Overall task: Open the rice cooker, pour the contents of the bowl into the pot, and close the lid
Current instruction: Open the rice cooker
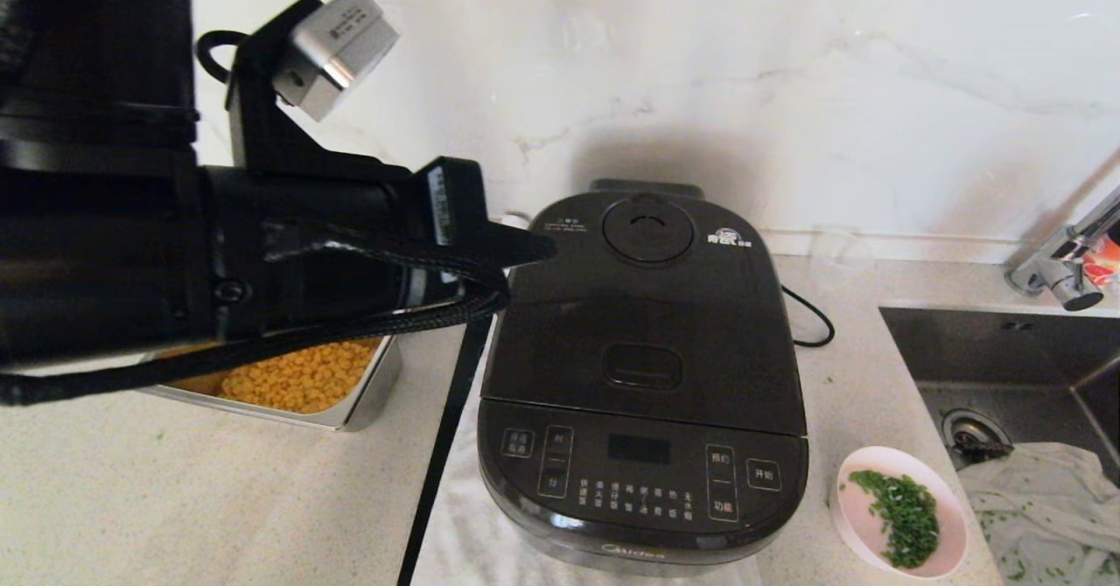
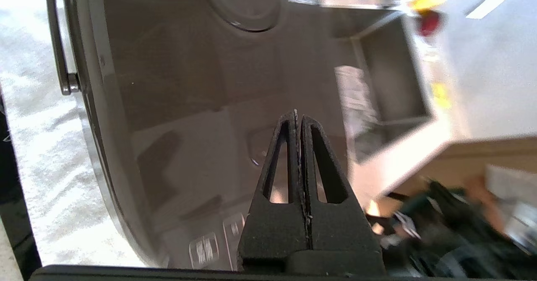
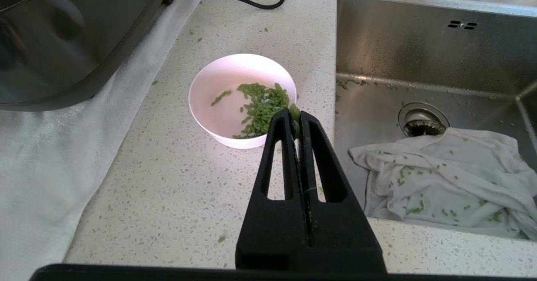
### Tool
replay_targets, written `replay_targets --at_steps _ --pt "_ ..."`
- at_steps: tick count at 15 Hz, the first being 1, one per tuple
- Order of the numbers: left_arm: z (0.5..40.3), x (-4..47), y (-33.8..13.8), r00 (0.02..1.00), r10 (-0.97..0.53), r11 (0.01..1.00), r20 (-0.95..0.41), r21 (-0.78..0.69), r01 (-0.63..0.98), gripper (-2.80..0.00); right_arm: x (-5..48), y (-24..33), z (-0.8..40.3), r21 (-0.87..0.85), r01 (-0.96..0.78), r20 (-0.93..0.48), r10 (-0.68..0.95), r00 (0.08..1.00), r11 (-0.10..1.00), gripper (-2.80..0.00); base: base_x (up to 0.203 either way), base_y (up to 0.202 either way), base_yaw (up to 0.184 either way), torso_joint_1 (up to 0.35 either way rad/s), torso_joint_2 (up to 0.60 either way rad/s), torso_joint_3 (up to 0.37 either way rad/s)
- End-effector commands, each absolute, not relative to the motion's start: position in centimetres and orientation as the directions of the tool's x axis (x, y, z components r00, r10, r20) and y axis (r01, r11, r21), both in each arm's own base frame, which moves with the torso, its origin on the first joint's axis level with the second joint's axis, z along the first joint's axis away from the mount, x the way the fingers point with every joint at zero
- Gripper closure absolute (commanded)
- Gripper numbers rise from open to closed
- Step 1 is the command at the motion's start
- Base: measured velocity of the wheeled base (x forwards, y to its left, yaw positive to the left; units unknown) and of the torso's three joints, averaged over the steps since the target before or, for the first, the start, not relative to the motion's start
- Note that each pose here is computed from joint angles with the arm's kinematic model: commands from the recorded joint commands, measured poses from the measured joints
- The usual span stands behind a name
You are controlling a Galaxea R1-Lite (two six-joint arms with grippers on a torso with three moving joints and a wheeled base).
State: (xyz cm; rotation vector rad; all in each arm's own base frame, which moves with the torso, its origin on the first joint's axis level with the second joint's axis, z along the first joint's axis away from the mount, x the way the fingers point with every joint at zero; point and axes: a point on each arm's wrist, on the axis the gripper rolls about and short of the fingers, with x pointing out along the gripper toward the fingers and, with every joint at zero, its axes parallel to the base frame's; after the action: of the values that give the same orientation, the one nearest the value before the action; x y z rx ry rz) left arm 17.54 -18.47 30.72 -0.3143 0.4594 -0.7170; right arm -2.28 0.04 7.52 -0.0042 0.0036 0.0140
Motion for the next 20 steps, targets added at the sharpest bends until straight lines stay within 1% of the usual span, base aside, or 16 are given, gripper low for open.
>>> replay_targets --at_steps 1,5,9,12,20 --pt "28.4 18.6 -21.2 0.667 -0.648 0.758 -0.367 -0.396 0.519 0.0 -2.3 0.0 7.5 -0.005 -0.014 -0.003 0.014 1.0 1.0 0.0 0.0 0.0 0.0 0.0 0.0 0.0" --pt "26.9 18.4 -23.0 0.667 -0.621 0.781 -0.412 -0.406 0.475 0.0 -2.3 0.0 7.5 -0.005 -0.015 -0.003 0.015 1.0 1.0 0.0 0.0 0.0 0.0 0.0 0.0 0.0" --pt "26.2 18.0 -23.4 0.659 -0.615 0.787 -0.434 -0.397 0.473 0.0 -2.3 0.0 7.5 -0.005 -0.014 -0.003 0.014 1.0 1.0 0.0 0.0 0.0 0.0 0.0 0.0 0.0" --pt "24.4 18.6 -24.4 0.681 -0.553 0.832 -0.479 -0.358 0.423 0.0 -2.3 0.0 7.5 -0.005 -0.014 -0.003 0.014 1.0 1.0 0.0 0.0 0.0 0.0 0.0 0.0 0.0" --pt "23.9 18.2 -25.1 0.665 -0.559 0.828 -0.495 -0.37 0.421 0.0 -2.3 0.0 7.5 -0.005 -0.014 -0.003 0.014 1.0 1.0 0.0 0.0 0.0 0.0 0.0 0.0 0.0"
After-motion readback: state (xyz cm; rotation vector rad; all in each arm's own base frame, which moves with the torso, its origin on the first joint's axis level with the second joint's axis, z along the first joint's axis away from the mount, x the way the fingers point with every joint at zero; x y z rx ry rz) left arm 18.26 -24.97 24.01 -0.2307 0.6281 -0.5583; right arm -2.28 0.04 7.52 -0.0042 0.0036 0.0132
